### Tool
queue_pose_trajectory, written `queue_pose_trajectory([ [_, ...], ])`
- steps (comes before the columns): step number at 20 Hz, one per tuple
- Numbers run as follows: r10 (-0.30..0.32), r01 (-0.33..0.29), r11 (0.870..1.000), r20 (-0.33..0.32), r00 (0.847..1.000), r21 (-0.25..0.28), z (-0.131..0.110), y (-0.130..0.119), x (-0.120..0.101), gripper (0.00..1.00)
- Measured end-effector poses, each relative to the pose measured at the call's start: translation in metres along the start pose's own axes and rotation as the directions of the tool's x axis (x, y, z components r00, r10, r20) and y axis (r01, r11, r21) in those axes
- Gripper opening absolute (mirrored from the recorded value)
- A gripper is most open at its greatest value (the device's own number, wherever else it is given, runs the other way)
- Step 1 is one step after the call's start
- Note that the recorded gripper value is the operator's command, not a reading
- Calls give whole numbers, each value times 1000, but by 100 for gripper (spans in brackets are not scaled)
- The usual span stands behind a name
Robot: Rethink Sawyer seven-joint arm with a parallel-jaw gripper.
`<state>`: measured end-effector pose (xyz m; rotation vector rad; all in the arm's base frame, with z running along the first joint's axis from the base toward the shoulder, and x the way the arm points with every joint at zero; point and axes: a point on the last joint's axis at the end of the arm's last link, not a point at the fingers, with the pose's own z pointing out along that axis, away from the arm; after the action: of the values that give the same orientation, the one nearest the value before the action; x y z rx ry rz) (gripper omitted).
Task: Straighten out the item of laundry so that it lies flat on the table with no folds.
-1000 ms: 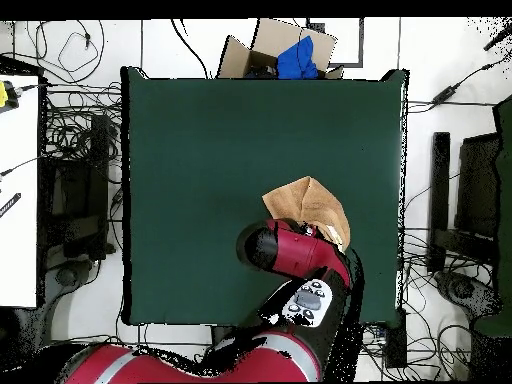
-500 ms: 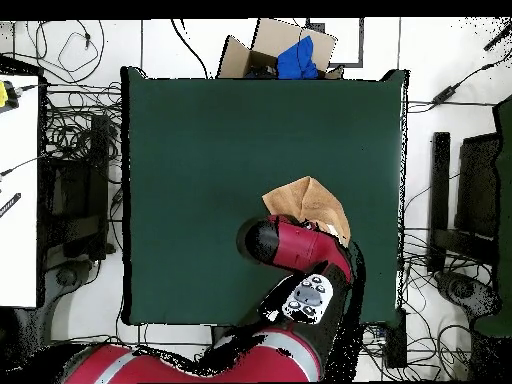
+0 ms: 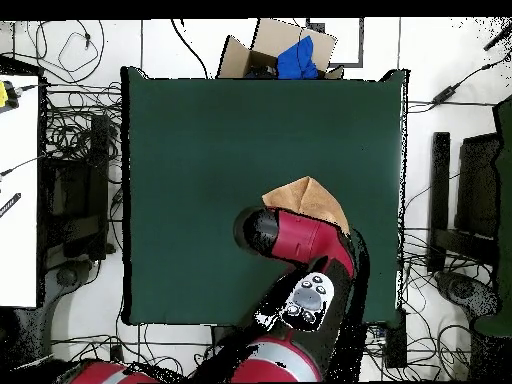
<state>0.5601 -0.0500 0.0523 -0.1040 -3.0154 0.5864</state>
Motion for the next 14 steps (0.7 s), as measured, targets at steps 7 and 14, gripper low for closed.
queue_pose_trajectory([
  [7,14,-16,1000,-61,998,-24,-45,-9,-25,100],
  [14,22,-24,999,-43,999,-34,-68,-19,-49,100],
])
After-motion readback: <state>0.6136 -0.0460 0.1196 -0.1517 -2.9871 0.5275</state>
